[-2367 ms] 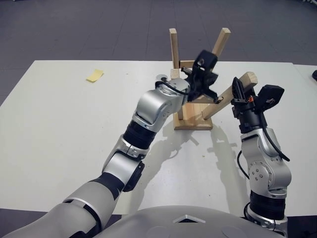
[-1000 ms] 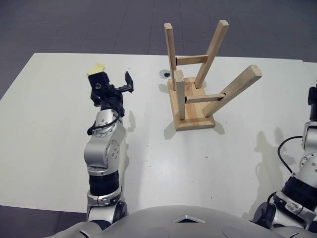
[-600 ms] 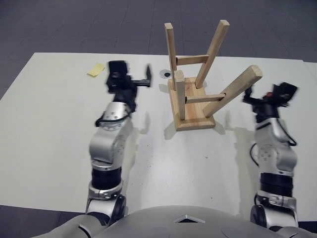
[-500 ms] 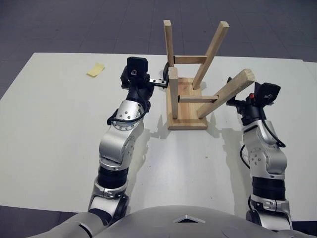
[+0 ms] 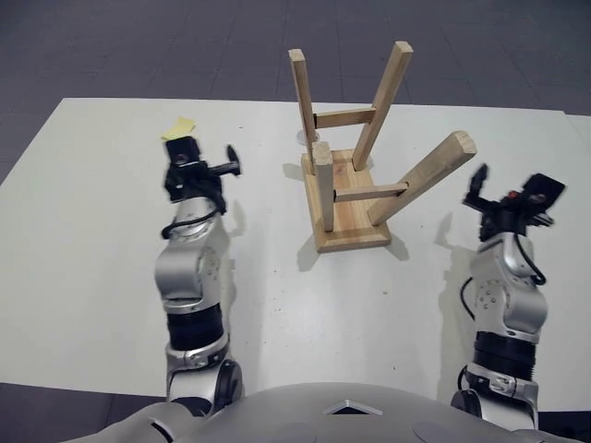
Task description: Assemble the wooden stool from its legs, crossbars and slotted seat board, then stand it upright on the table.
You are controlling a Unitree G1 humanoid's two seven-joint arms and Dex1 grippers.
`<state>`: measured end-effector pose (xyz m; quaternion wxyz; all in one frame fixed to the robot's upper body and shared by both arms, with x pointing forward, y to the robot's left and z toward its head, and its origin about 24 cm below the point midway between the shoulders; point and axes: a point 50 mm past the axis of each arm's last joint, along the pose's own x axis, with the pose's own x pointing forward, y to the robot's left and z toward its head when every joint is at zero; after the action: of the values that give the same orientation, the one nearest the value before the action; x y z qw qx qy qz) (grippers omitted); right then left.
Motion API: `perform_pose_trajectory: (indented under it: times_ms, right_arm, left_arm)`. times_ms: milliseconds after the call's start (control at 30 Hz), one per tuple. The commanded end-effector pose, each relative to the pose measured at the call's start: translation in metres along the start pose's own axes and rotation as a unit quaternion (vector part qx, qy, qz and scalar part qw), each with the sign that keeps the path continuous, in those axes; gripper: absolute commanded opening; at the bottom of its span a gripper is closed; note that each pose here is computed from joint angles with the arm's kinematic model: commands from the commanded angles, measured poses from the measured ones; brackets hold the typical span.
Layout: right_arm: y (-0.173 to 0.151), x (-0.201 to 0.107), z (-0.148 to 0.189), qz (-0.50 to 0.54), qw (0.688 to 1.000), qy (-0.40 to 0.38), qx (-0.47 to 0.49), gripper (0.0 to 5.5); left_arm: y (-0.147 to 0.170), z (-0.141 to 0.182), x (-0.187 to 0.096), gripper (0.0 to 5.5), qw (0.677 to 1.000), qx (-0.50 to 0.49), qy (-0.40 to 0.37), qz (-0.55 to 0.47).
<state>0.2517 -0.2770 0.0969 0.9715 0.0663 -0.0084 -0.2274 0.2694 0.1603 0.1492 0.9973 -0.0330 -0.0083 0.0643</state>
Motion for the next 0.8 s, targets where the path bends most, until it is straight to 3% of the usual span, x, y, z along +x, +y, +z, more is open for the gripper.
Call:
perform_pose_trajectory:
  times_ms: [33,133,267,367,500,633,800]
  right_arm:
    - [0.077,-0.029,0.014,0.258,0.965,-0.017,0.034,5.38]
    - [0.109,-0.06,0.016,0.358,0.932,-0.001,0.063,5.38]
    - [0.103,-0.063,-0.004,0.326,0.943,0.045,0.049,5.38]
    - [0.088,-0.049,-0.02,0.231,0.97,0.073,0.021,5.38]
    - [0.065,-0.036,-0.023,0.122,0.99,0.067,0.017,5.38]
    - [0.059,-0.031,-0.018,0.112,0.992,0.053,0.015,5.38]
    - [0.05,-0.019,-0.004,0.081,0.996,0.023,0.016,5.38]
  left_arm:
    - [-0.068,0.012,-0.043,5.4,0.95,0.055,-0.021,-0.307]
    - [-0.082,-0.02,-0.045,5.4,0.931,0.086,0.075,-0.346]
    - [-0.083,-0.035,-0.028,5.4,0.942,0.089,0.12,-0.301]
    - [-0.074,-0.038,-0.011,5.4,0.964,0.057,0.13,-0.225]
    - [-0.042,-0.023,0.004,5.4,0.992,0.024,0.079,-0.1]
    - [-0.02,-0.026,0.01,5.4,0.997,-0.007,0.063,-0.042]
    - [-0.015,-0.029,0.029,5.4,0.999,-0.026,0.033,0.01]
